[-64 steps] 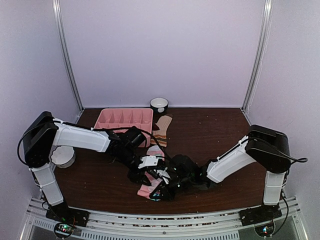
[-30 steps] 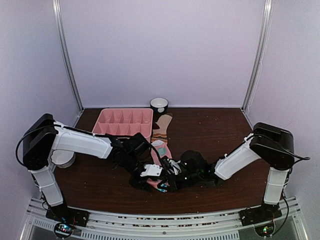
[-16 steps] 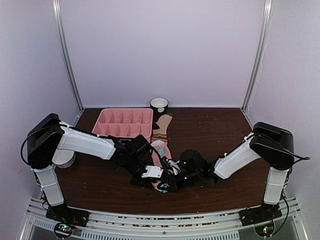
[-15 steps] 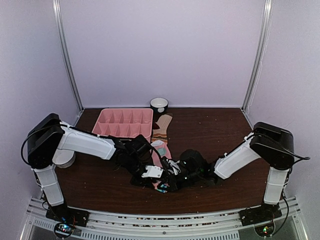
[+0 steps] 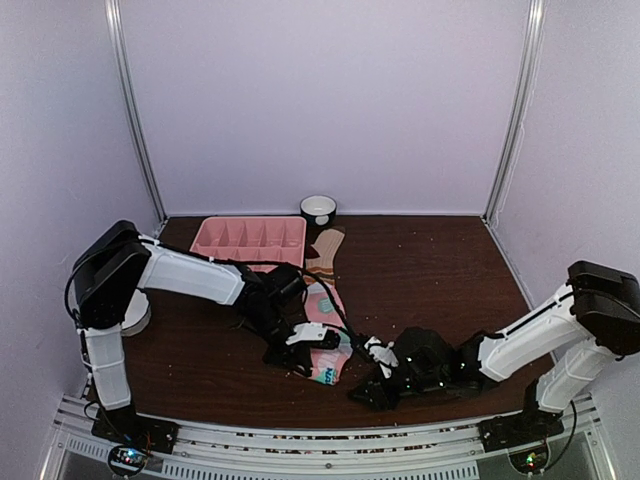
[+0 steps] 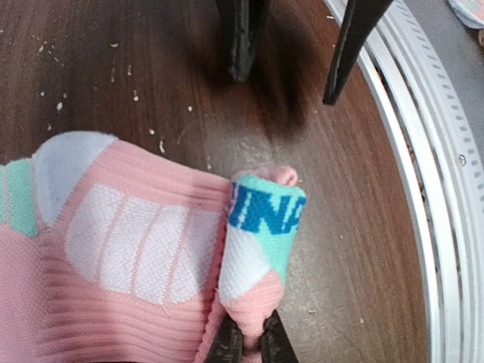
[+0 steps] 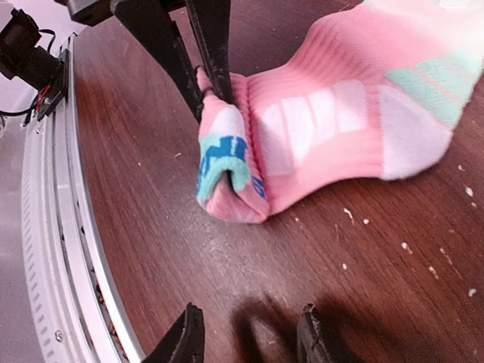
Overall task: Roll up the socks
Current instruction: Roll the sock at the center of the board.
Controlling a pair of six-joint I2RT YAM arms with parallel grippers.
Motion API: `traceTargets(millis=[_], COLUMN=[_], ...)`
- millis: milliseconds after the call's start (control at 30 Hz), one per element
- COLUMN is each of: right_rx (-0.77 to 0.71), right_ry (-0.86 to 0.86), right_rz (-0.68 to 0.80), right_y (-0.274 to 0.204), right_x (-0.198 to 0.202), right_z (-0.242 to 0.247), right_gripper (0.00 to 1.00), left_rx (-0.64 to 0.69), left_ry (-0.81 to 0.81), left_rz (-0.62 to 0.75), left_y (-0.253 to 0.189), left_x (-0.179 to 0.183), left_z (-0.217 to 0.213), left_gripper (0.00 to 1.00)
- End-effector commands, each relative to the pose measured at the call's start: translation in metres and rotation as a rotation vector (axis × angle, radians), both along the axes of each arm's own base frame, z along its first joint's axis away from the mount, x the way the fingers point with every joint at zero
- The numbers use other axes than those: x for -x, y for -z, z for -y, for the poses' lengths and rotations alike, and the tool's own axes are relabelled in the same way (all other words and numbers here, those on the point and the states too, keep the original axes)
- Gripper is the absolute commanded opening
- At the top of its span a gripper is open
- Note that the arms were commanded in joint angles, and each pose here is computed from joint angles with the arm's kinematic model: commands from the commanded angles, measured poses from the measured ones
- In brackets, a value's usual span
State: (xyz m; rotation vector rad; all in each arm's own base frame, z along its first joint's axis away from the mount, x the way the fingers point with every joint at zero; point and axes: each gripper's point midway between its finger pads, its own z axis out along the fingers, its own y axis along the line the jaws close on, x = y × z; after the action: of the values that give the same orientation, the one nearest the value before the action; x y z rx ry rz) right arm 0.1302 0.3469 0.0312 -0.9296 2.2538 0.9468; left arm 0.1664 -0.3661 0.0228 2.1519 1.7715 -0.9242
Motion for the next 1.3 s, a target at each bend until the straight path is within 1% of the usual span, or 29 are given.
traceTargets(millis=[0,67,100,267,333,467,700,900,1133,1200,1267], right_rx=[0.052,0.052,0.060,0.121,0.122,0.144,0.218,0.256,0.287,0.307,0.313], right_ry=[-0.012,-0.053,-0.077,-0.206,-0.252,-0.337,-0.424,-0.397,-0.385,-0.376,-0.363], right_rz=[0.333,0.454,0.486,0.597,0.634,0.680,0.721,0.744,0.732,0.701,0.659], right_y=[-0.016,-0.025,-0.027,-0.035,-0.041,-0.040,-0.019,-0.009,0.005,0.015,0.025], right_x=[-0.003,0.008,0.013,0.027,0.032,0.036,0.032,0.014,0.006,0.003,0.002], right_z=[0.013,0.012,0.009,-0.017,-0.033,-0.053,-0.072,-0.074,-0.074,-0.070,-0.064], right_gripper=[0.48,0.52,0.53,0.53,0.53,0.52,0.50,0.49,0.46,0.43,0.34], left_rx=[-0.142,-0.149,-0.154,-0.178,-0.188,-0.227,-0.252,-0.270,-0.281,-0.276,-0.261], left_ry=[-0.016,-0.011,-0.013,-0.036,-0.047,-0.043,-0.037,-0.023,-0.016,-0.011,-0.002], left_rz=[-0.217,-0.258,-0.282,-0.383,-0.399,-0.432,-0.421,-0.423,-0.423,-0.419,-0.407], left_y=[0.011,0.007,0.006,0.003,0.004,0.009,0.016,0.020,0.021,0.019,0.013], left_x=[0.030,0.034,0.035,0.035,0.034,0.035,0.032,0.033,0.032,0.031,0.030], left_z=[-0.026,-0.026,-0.026,-0.019,-0.017,-0.018,-0.021,-0.024,-0.023,-0.023,-0.022], left_gripper=[0.00,0.00,0.00,0.00,0.00,0.00,0.00,0.00,0.00,0.04,0.11])
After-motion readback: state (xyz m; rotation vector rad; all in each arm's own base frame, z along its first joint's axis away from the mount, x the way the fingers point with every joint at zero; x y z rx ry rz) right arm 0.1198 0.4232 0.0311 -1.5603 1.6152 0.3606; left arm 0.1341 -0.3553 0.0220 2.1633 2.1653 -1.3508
